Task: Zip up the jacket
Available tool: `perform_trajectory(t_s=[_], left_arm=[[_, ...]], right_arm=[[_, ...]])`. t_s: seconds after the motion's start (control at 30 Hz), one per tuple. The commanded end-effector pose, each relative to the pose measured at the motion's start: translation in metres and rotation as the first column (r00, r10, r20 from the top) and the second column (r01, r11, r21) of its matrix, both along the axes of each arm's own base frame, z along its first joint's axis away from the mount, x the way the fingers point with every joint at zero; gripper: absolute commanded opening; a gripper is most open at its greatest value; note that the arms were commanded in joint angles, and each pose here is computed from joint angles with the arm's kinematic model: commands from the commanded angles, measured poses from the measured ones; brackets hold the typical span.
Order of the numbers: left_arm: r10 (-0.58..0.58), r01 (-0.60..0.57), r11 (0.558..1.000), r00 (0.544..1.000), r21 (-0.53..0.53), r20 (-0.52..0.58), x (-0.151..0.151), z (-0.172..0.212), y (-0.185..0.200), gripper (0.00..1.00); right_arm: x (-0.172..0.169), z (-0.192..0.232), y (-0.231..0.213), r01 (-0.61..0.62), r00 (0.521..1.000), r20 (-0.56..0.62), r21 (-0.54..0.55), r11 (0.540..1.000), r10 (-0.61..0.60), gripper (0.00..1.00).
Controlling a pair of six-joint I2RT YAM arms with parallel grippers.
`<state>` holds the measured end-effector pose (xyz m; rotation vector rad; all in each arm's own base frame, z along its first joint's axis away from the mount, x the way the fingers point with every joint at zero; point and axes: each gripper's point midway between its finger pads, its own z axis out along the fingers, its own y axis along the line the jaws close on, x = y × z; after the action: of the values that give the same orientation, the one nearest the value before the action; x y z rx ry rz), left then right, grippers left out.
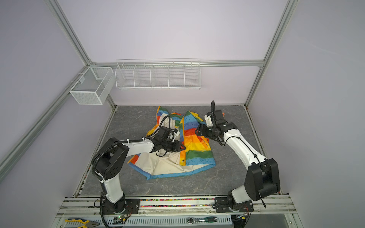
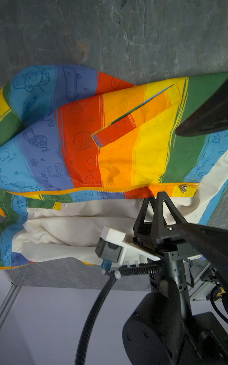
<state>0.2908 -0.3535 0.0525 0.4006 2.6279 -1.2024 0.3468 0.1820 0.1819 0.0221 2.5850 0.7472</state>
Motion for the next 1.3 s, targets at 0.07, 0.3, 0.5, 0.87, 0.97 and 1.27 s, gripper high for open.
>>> perform_trajectory(t_s=[0.07,0.3,0.5,0.87,0.97,1.27], left_arm=[[-0.06,0.06,0.998,0.998,0.027,-0.013,-0.015,-0.021,0.002,0.41],[-0.129,0.124,0.988,0.99,-0.091,-0.05,-0.034,-0.014,-0.015,0.39],[-0.132,0.119,0.981,0.988,-0.153,-0.076,-0.036,-0.014,-0.025,0.37],[-0.092,0.078,0.961,0.995,-0.267,-0.038,-0.021,0.025,-0.041,0.32],[-0.097,0.084,0.966,0.994,-0.246,-0.041,-0.022,0.022,-0.042,0.26],[-0.083,0.074,0.98,0.996,-0.182,-0.042,-0.026,0.009,-0.036,0.0]], right_arm=[[-0.009,-0.001,0.007,-0.025,1.0,0.014,-0.015,1.0,0.025,0.71],[-0.012,-0.01,0.013,-0.033,0.999,-0.007,-0.03,0.999,0.032,0.7],[-0.015,-0.019,0.013,-0.029,0.999,-0.024,-0.038,0.999,0.029,0.69],[-0.026,-0.04,0.009,-0.025,0.996,-0.086,-0.064,0.998,0.019,0.65],[-0.03,-0.052,0.012,-0.041,0.992,-0.126,-0.075,0.996,0.031,0.65],[-0.04,-0.099,0.039,-0.115,0.968,-0.237,-0.121,0.986,0.084,0.66]])
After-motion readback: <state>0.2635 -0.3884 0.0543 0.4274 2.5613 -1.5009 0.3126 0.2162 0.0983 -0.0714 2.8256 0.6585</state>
